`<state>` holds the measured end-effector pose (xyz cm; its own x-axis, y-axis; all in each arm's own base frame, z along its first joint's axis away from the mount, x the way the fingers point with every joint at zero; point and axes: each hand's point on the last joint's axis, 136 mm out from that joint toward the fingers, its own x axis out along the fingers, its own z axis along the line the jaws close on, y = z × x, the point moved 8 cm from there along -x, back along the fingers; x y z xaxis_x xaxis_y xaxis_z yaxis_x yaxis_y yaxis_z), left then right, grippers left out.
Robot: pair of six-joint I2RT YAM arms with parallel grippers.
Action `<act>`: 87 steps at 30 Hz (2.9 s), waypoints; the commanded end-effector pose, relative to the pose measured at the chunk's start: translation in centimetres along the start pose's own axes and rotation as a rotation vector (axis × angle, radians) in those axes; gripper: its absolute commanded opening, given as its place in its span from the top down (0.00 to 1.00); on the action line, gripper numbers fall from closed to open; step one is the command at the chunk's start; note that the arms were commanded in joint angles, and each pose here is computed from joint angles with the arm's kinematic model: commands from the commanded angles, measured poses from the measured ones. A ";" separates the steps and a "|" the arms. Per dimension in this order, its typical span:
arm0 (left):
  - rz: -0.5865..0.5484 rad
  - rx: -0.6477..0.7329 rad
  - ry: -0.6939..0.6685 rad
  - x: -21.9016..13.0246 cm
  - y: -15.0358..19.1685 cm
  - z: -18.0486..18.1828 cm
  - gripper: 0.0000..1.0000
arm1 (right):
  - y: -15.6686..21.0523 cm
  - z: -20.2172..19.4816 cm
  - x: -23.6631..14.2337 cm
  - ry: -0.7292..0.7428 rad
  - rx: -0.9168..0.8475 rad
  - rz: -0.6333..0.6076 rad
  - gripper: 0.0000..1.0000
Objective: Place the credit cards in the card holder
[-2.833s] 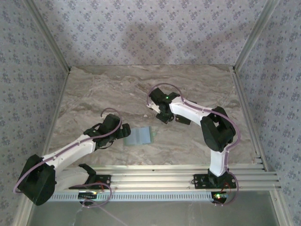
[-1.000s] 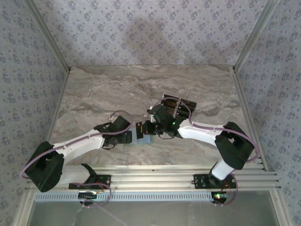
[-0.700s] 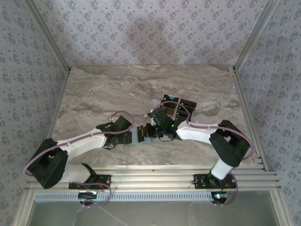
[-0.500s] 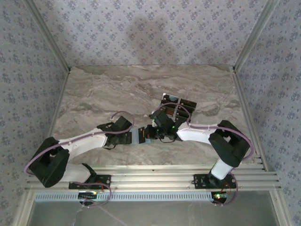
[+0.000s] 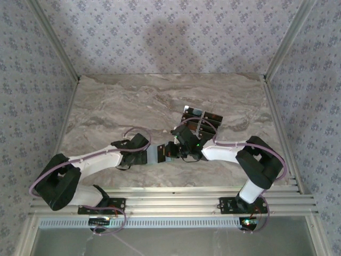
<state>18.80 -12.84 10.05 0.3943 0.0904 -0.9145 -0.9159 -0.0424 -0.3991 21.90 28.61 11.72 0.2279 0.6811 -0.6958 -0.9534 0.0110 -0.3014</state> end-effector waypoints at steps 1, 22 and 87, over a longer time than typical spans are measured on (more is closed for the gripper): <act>0.022 0.004 -0.048 0.3 0.7 0.6 0.04 | -0.6 0.6 -0.4 -0.031 0.009 -0.016 1.00; -0.004 0.006 -0.034 -0.2 0.2 0.5 0.04 | -1.6 1.4 -0.1 -0.111 0.012 -0.031 1.00; 0.055 0.036 -0.095 0.8 1.0 0.7 0.05 | -1.6 -0.9 1.8 -0.247 -0.036 0.053 1.00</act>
<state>19.38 -13.37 9.87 0.3946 0.1107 -0.9121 -0.9153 -0.0398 -0.4008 23.66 28.83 10.40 0.1259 0.8254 -0.5503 -0.9626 -0.0325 -0.2689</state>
